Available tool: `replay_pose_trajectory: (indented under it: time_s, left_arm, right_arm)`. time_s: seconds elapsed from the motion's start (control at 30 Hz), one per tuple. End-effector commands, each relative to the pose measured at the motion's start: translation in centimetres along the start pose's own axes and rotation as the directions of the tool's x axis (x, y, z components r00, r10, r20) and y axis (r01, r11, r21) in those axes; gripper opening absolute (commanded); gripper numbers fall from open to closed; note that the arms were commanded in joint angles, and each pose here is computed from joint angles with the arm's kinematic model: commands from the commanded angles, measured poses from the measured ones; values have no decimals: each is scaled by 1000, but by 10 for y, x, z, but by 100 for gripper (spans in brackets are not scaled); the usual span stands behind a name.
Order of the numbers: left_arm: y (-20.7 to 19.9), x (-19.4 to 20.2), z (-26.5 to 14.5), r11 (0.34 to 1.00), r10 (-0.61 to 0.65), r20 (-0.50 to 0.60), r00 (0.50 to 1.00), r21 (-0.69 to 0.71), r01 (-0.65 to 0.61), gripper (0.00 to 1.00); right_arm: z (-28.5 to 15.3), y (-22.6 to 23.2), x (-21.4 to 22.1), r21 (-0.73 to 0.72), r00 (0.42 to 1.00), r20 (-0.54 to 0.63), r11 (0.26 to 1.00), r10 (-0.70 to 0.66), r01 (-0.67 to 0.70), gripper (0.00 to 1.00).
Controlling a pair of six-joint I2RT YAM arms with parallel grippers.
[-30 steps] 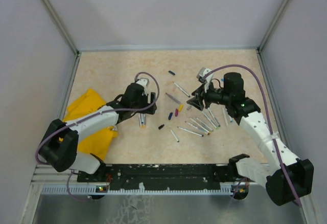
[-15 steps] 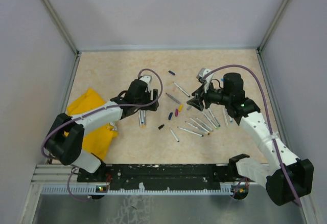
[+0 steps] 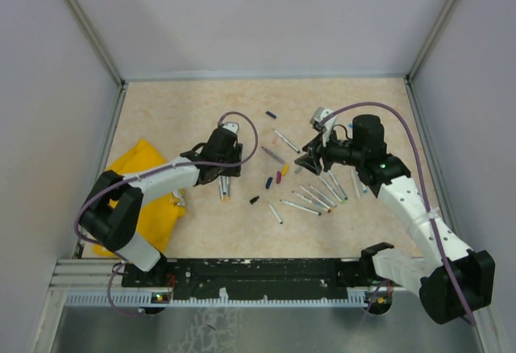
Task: Open the pen caps
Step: Pick up the pen from the center of the board.
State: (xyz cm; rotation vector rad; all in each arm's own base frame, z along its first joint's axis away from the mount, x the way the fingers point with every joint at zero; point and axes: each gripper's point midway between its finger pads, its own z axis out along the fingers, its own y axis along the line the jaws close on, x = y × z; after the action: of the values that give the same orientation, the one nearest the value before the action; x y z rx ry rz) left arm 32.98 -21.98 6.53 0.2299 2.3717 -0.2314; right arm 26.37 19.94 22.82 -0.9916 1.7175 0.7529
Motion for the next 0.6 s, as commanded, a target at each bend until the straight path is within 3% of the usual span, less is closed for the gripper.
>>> replay_pose_trajectory:
  time_s: [0.0, 0.57]
  left_arm:
    - [10, 11, -1, 999, -15, -26, 1000, -41, 14, 51]
    - [12, 43, 6, 999, -35, -110, 993, -41, 30, 42]
  right_arm:
    - [-1, -1, -8, -4, 999, 27, 999, -35, 35, 49]
    - [-1, -1, -9, -3, 999, 29, 999, -38, 38, 49]
